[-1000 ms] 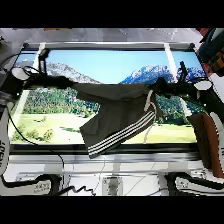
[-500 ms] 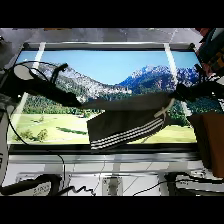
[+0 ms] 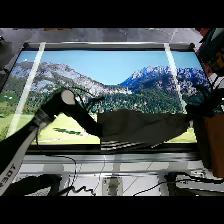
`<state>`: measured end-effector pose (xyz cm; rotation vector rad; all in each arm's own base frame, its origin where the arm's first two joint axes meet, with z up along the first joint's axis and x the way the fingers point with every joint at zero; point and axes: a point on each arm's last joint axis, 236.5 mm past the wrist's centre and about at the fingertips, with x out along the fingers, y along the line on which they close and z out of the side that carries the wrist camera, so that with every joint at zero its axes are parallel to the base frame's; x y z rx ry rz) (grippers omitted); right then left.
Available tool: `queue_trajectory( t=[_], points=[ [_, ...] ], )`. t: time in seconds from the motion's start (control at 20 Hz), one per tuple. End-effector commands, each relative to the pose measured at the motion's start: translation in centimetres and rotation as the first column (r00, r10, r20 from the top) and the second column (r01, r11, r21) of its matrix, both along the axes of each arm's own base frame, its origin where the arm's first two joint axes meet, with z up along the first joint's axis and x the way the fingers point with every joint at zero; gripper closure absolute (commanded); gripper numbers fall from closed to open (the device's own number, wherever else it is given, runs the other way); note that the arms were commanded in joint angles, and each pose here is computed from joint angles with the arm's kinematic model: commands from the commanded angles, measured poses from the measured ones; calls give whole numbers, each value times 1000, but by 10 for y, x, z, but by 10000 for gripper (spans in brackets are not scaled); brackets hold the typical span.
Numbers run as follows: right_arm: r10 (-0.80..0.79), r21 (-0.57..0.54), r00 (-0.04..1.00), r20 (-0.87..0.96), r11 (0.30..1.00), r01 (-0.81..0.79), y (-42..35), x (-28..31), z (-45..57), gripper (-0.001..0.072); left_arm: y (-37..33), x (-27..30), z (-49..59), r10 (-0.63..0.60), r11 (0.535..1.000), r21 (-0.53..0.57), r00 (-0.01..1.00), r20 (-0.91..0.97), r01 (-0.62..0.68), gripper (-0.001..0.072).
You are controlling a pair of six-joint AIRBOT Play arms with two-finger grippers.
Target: Fold the clothes and pants, and hang the long-sleeved shirts on hangers.
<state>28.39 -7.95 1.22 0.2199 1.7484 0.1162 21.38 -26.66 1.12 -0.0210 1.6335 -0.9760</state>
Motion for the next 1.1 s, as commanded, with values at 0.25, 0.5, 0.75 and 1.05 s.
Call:
queue_trajectory(
  t=[0.25, 0.5, 0.75, 1.05],
  points=[
    [57, -78, 997, 42, 995, -54, -19, 4, -36, 97, 15, 40, -46, 126, 988, 62, 975, 183, -139, 32],
    [35, -137, 985, 169, 990, -11, -31, 35, -39, 98, 81, 84, -60, 347, 929, 81, 926, 147, -361, 33],
    [-23, -142, 976, 218, 988, 55, -32, 48, -39, 98, 36, 79, -96, 387, 921, -51, 922, -17, -387, 33],
    [-23, -144, 974, 227, 988, 57, -33, 50, -39, 99, -12, 82, -123, 385, 918, -100, 923, 1, -383, 218]
  ],
)
